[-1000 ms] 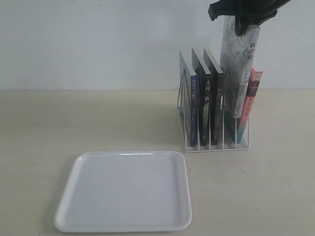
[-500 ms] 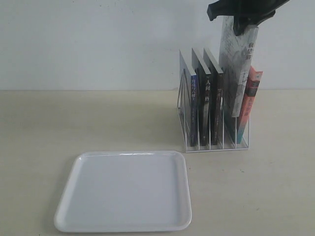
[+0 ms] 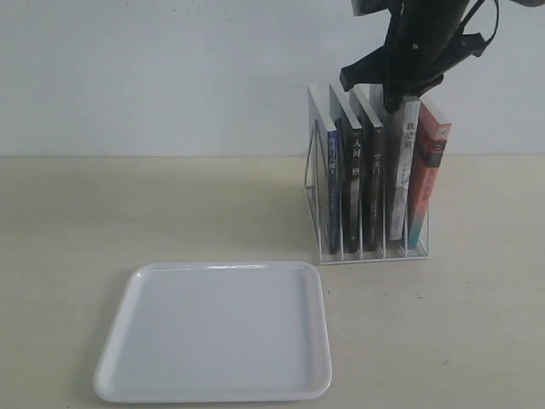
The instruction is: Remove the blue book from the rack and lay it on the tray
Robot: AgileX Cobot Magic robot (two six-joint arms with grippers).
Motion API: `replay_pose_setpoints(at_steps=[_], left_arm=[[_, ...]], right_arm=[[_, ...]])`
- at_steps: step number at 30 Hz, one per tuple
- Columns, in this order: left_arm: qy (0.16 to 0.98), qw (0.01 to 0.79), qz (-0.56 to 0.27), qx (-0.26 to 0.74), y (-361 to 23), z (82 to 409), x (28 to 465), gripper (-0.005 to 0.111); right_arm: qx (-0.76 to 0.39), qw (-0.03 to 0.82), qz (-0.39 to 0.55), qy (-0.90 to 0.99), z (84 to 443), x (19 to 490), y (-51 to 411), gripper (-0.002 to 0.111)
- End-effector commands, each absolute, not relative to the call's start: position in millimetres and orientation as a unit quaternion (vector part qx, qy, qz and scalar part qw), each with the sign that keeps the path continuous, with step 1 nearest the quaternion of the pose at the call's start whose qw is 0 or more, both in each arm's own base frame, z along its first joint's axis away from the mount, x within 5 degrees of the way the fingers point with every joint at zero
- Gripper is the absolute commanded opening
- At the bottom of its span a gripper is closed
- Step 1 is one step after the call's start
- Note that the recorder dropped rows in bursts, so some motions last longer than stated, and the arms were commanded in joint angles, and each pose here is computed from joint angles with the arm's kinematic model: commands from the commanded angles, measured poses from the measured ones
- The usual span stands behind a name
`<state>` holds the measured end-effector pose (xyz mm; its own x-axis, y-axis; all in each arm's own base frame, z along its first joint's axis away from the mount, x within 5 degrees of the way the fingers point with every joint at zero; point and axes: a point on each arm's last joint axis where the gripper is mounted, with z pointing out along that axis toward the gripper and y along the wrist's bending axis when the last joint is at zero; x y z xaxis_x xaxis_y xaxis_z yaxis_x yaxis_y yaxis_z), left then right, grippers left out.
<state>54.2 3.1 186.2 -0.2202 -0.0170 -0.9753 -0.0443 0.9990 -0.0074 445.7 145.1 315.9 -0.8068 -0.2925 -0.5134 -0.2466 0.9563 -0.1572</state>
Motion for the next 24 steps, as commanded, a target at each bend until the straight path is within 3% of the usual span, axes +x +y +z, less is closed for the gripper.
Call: replay_pose_setpoints(at_steps=[1, 5, 7, 10, 11, 13, 17, 20, 22, 24], left_arm=[[0.78, 0.626, 0.01, -0.015, 2.6, 185.6, 54.3, 0.006], [0.78, 0.626, 0.01, -0.015, 2.6, 185.6, 54.3, 0.006], [0.78, 0.626, 0.01, -0.015, 2.6, 185.6, 54.3, 0.006], [0.78, 0.626, 0.01, -0.015, 2.6, 185.6, 54.3, 0.006], [0.78, 0.626, 0.01, -0.015, 2.6, 185.6, 54.3, 0.006], [0.78, 0.626, 0.01, -0.015, 2.6, 185.6, 54.3, 0.006], [0.78, 0.626, 0.01, -0.015, 2.6, 185.6, 54.3, 0.006], [0.78, 0.626, 0.01, -0.015, 2.6, 185.6, 54.3, 0.006], [0.78, 0.626, 0.01, -0.015, 2.6, 185.6, 54.3, 0.006], [0.78, 0.626, 0.01, -0.015, 2.6, 185.6, 54.3, 0.006]], right_arm=[[-0.132, 0.318, -0.031, 0.938, 327.1, 448.8, 145.2, 0.0], [-0.128, 0.309, -0.034, 0.942, 324.6, 448.4, 144.5, 0.001], [-0.127, 0.305, -0.037, 0.943, 324.2, 447.8, 144.0, 0.007], [-0.127, 0.3, -0.038, 0.945, 324.5, 446.6, 143.4, 0.027], [-0.126, 0.299, -0.038, 0.945, 327.1, 444.9, 142.7, 0.045], [-0.124, 0.31, -0.036, 0.942, 339.8, 439.0, 140.6, 0.052], [-0.115, 0.336, -0.001, 0.935, 374.4, 419.3, 138.3, 0.052], [-0.124, 0.328, 0.029, 0.936, 375.1, 416.1, 143.4, 0.052], [-0.127, 0.316, 0.043, 0.939, 369.7, 417.1, 146.7, 0.045], [-0.139, 0.312, 0.049, 0.939, 367.2, 417.6, 149.6, 0.03]])
